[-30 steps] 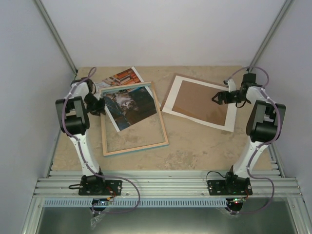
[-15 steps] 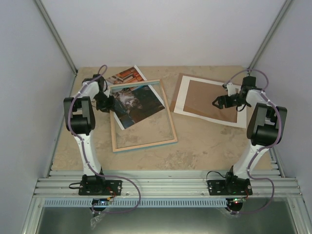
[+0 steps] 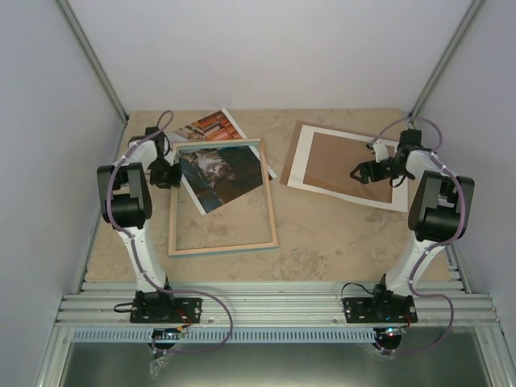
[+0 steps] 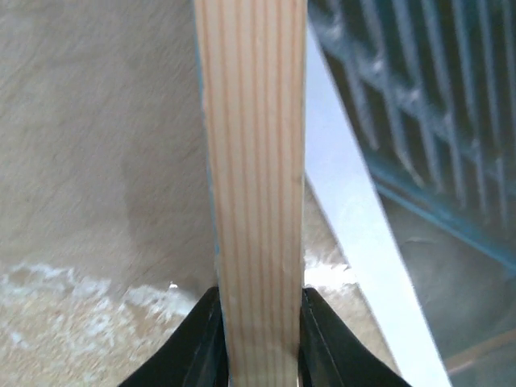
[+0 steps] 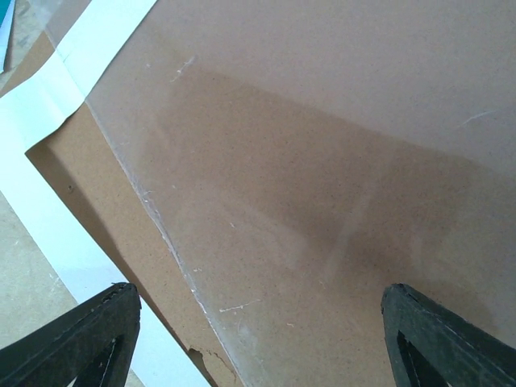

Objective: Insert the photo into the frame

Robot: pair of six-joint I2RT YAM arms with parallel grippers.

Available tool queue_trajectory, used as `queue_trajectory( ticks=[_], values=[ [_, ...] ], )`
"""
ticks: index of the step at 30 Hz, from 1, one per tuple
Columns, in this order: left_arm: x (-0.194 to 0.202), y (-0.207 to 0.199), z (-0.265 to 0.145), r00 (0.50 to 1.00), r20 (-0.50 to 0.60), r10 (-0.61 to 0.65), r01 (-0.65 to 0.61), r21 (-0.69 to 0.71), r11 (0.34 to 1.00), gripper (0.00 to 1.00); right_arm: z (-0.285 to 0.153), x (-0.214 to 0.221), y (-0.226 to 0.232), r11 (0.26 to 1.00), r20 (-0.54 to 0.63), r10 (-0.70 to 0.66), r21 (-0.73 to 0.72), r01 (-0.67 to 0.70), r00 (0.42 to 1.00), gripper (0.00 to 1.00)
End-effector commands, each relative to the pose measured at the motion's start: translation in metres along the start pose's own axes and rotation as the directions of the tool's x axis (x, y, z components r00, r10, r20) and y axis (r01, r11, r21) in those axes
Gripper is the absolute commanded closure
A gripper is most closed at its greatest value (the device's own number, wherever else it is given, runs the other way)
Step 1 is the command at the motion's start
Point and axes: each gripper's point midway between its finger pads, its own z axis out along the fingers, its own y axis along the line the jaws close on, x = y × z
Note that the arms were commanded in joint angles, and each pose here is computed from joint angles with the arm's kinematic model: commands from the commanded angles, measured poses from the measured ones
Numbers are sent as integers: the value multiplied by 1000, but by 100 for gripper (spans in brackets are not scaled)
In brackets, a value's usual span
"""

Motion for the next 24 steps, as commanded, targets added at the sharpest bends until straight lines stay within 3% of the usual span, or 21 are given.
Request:
queue_trajectory(
  ticks=[1, 2, 6, 7, 8, 12, 15, 18, 24],
  values=[
    [7, 40, -4, 1000, 7, 25, -24, -155, 988, 100, -6, -7, 13, 999, 31, -32, -30, 33, 999, 18],
    [4, 45, -7, 1000, 16, 9, -6, -161, 987, 92, -5, -6, 14, 999, 29, -33, -35, 34, 999, 18],
    [-29, 40, -46, 989, 147, -7, 12, -28, 1000, 30, -4, -8, 18, 998, 28, -39, -44, 41, 999, 18],
    [-41, 33, -62, 979, 202, 16, -17, 3, 1000, 19, -4, -10, 19, 998, 31, -41, -44, 42, 999, 18],
    [-51, 22, -79, 965, 255, 54, -64, 29, 998, 14, -4, -11, 19, 998, 32, -41, -44, 43, 999, 18],
    [-82, -49, -130, 888, 410, 208, -270, 99, 958, 6, -1, -14, 18, 999, 33, -34, -38, 35, 999, 19],
    [-87, -122, -137, 858, 447, 252, -386, 239, 891, 6, 3, -15, 16, 999, 34, -16, -32, 17, 999, 21],
    [-84, -199, -127, 862, 439, 252, -438, 399, 805, 8, 6, -17, 13, 1000, 36, -2, -26, 3, 999, 22],
    [-77, -292, -93, 900, 381, 211, -410, 580, 704, 10, 16, -24, 4, 1000, 32, 14, -1, -14, 999, 29]
  ],
)
